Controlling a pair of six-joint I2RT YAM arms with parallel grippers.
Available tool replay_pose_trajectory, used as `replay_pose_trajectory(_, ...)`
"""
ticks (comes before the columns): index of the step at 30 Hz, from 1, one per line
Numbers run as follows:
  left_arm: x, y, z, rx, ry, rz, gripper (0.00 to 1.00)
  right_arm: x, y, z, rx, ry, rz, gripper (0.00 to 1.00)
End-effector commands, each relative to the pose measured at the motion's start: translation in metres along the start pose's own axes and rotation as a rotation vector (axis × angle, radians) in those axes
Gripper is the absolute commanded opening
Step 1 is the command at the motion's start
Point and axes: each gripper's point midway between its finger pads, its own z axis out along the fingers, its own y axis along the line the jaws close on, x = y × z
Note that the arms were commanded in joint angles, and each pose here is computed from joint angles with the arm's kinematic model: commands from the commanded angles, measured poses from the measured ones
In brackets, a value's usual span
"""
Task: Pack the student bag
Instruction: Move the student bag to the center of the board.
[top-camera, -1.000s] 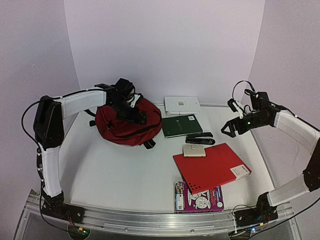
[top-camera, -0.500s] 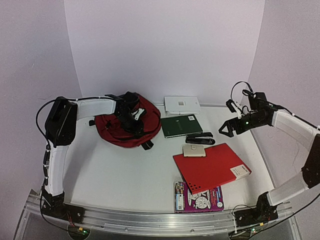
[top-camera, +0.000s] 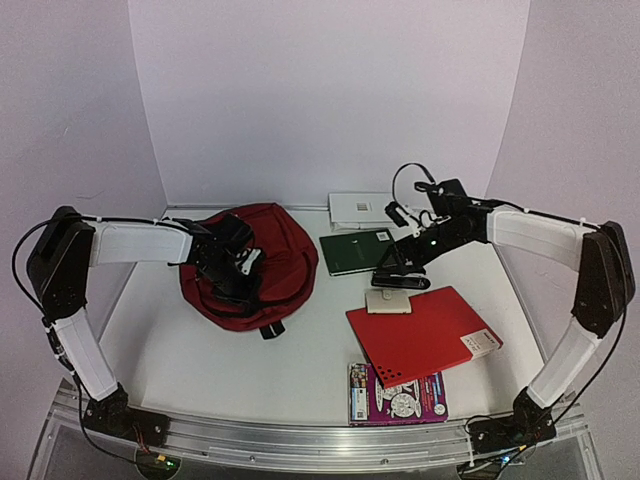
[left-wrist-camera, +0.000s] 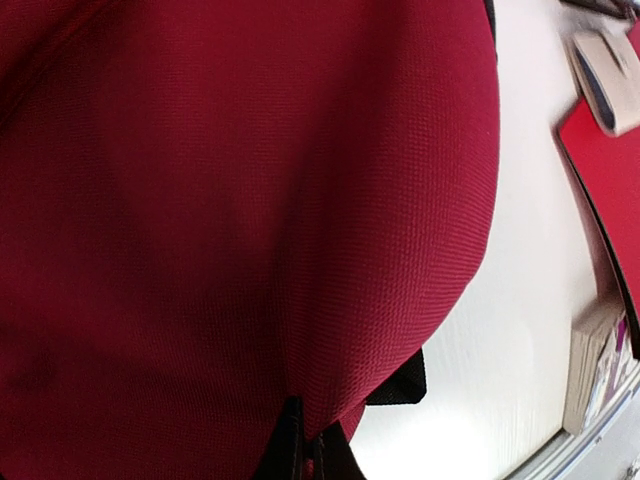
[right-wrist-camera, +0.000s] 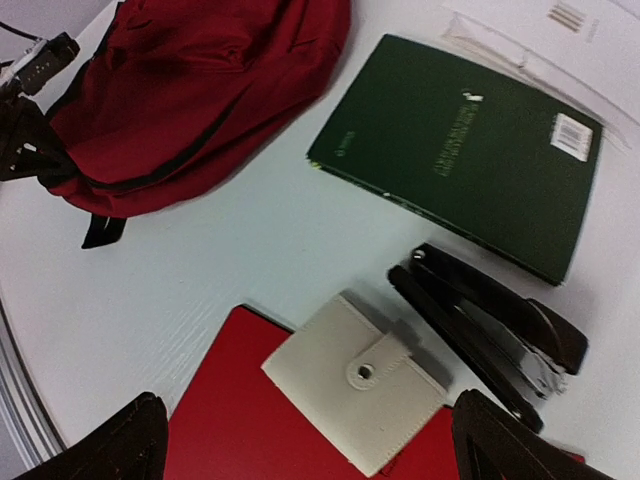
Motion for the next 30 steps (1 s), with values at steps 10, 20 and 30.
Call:
replay_pose_trajectory(10,0.017,-0.033,-0.052,0.069,-0.121,-0.026,0.54,-0.063,0.084,0.066,-0.099,-0.040,-0.193,0.98)
replay_pose_trajectory(20,-0.020,0.066,-0.113,-0.110,-0.292,-0.330,0.67,-0.061,0.164,0.112,-0.202,-0.029,-0.312,0.95)
replay_pose_trajectory(30,-0.018,0.136,-0.081,-0.250,-0.205,-0.445,0.54,-0.031,0.205,0.159,-0.248,0.031,-0.366,0.92)
